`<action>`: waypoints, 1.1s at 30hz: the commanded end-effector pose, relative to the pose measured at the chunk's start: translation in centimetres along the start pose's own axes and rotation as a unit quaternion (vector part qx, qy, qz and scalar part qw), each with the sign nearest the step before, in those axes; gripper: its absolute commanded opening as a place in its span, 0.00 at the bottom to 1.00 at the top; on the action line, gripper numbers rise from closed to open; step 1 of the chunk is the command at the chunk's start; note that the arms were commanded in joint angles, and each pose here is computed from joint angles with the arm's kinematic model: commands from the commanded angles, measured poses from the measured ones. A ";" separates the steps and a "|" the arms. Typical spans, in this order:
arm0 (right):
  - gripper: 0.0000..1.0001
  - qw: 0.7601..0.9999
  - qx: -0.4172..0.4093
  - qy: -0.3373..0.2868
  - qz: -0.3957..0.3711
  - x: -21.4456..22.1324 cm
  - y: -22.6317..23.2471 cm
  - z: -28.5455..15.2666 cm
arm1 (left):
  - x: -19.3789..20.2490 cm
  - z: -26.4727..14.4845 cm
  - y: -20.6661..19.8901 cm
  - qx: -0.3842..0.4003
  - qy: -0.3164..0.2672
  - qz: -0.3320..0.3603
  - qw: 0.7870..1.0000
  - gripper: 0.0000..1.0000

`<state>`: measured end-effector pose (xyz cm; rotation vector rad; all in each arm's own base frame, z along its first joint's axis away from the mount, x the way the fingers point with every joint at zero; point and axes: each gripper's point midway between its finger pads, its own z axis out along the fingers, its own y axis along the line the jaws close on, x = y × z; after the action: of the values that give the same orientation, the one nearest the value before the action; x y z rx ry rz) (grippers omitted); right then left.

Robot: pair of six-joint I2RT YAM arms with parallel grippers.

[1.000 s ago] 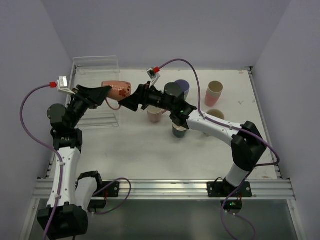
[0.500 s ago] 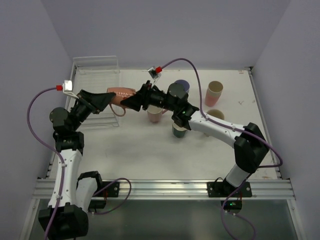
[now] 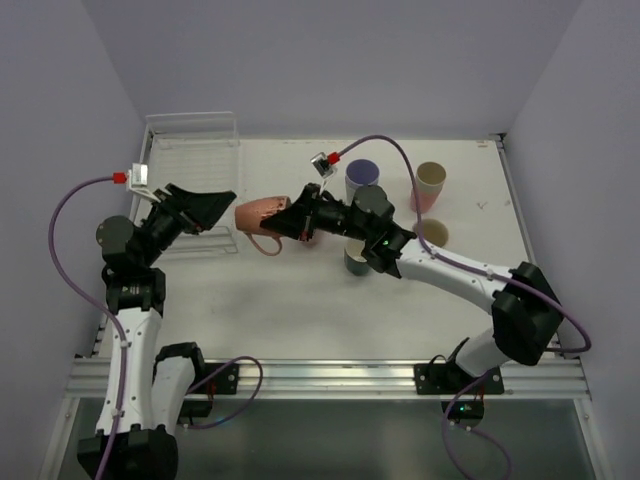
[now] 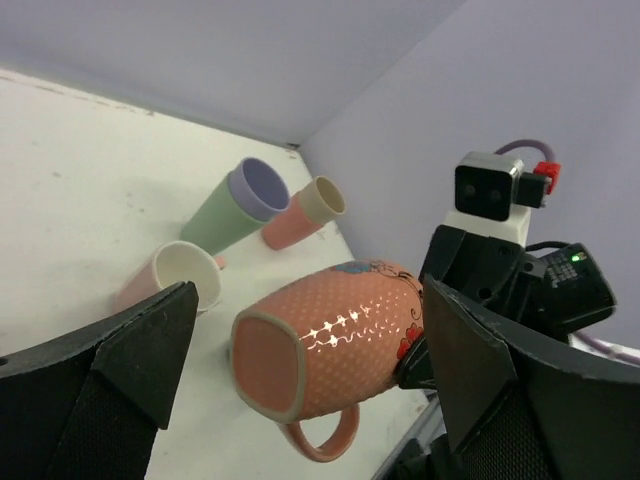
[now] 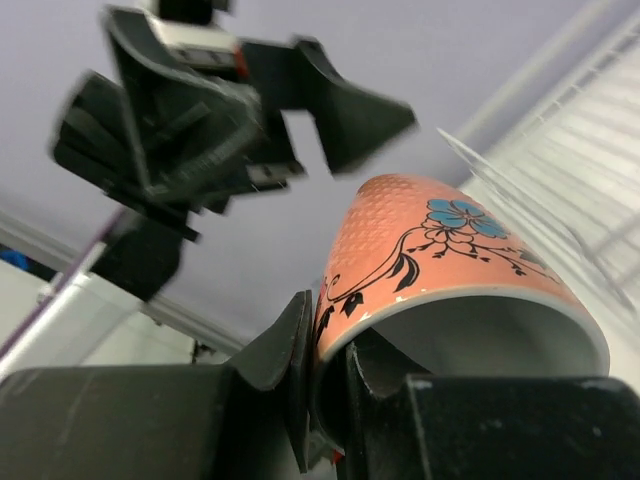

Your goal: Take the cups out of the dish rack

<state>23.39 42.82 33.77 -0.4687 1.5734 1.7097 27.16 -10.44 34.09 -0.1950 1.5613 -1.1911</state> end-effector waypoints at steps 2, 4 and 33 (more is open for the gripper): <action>0.00 0.991 0.111 0.036 -0.059 0.6 -1.3 -4.2 | -1.4 -1.4 -0.2 -0.058 -0.006 0.137 0.989 1.00; 0.00 0.982 0.158 0.075 -0.071 2.1 -2.5 -6.1 | -1.2 -2.3 -0.4 -0.067 -0.009 0.168 0.983 1.00; 0.01 0.771 0.436 0.396 -0.244 15.2 -15.6 -10.2 | 3.3 -7.4 4.9 -0.191 -0.020 0.288 0.938 1.00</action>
<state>21.02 35.31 8.58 -1.0454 2.4067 0.2339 22.11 -6.79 26.60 0.0066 1.6923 -0.4715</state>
